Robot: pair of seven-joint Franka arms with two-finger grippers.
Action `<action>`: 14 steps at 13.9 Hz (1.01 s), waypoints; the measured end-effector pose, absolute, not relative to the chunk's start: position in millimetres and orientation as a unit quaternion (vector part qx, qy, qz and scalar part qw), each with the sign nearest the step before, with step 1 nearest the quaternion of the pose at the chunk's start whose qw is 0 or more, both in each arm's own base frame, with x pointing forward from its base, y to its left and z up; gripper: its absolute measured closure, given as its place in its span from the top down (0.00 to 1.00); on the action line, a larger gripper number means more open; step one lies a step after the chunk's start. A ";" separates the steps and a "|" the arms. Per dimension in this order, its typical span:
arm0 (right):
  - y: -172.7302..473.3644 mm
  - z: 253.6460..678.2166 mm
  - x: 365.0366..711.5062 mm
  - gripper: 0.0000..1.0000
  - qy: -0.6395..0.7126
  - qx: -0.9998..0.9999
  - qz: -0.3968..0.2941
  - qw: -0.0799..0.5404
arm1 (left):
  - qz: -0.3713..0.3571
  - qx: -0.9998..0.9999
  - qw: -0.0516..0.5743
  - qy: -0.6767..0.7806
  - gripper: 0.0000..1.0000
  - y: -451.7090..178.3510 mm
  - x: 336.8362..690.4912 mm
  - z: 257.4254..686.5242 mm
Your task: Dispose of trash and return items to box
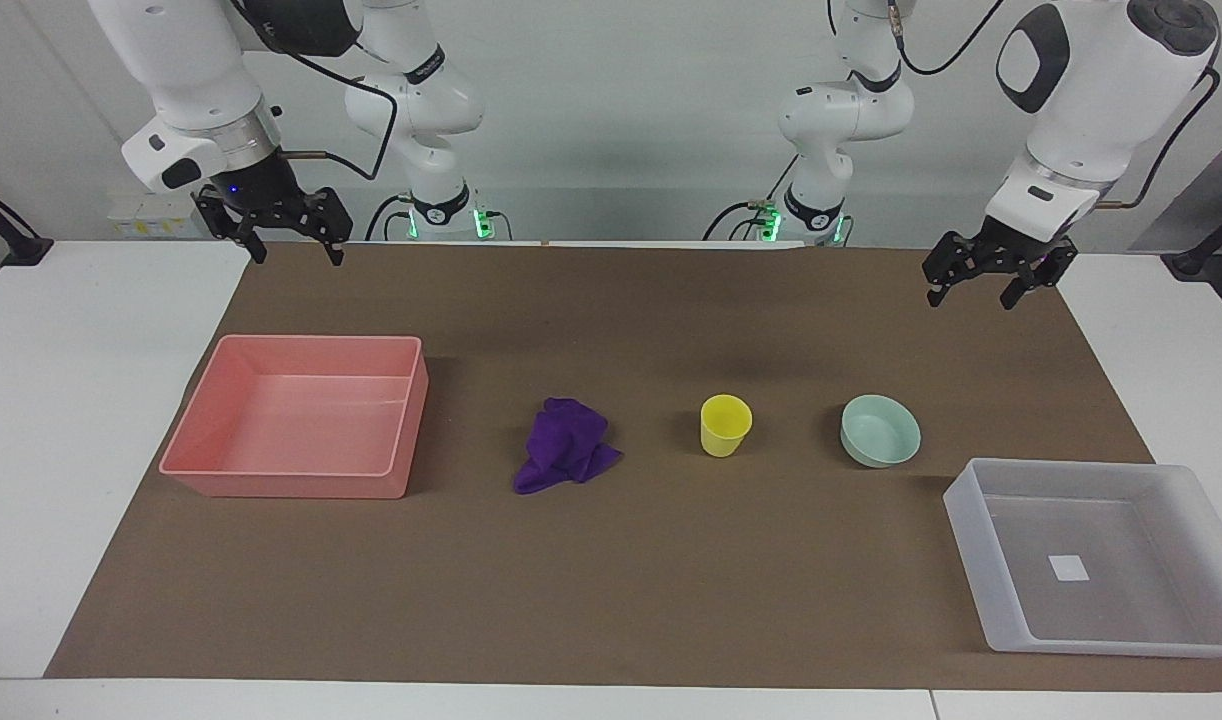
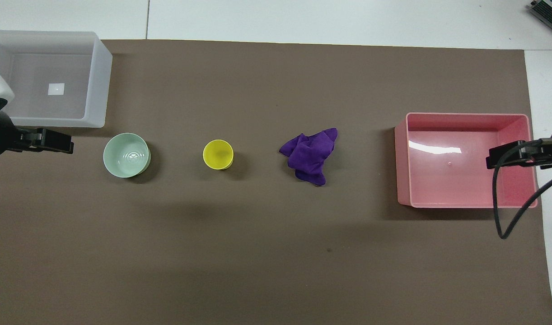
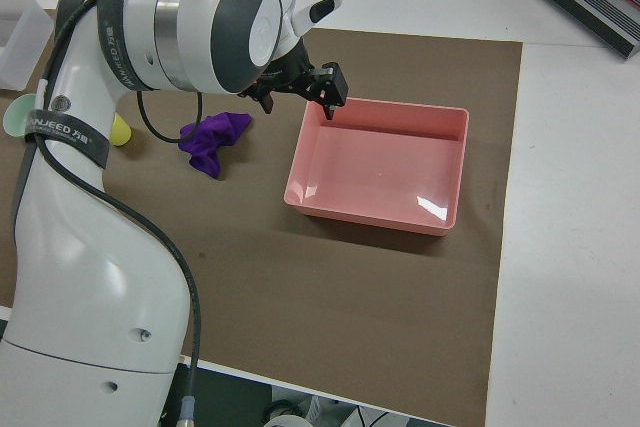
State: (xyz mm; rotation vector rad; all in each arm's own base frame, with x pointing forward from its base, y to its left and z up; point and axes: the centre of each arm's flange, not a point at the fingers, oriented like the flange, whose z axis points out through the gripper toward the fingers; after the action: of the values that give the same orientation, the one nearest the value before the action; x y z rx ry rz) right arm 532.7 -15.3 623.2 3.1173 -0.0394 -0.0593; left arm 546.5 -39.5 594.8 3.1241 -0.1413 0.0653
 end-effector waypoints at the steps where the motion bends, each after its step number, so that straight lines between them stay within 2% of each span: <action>1: -15.3 623.2 532.7 1.00 -0.013 1.000 -0.019 0.012 | 0.021 0.999 0.007 -0.045 1.00 -39.5 546.5 594.8; 10: -15.3 623.3 532.6 1.00 -0.013 1.000 -0.019 0.012 | 0.027 0.999 0.007 -0.045 1.00 -39.6 548.2 591.1; 14: -15.3 623.2 532.6 1.00 -0.013 1.000 -0.019 0.012 | 0.040 0.998 0.007 -0.044 1.00 -39.6 553.8 566.0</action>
State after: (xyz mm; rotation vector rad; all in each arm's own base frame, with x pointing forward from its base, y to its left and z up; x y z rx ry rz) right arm 532.6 -15.3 623.2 3.1173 -0.0394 -0.0593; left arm 553.8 -39.6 566.0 3.1216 -0.1379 0.1255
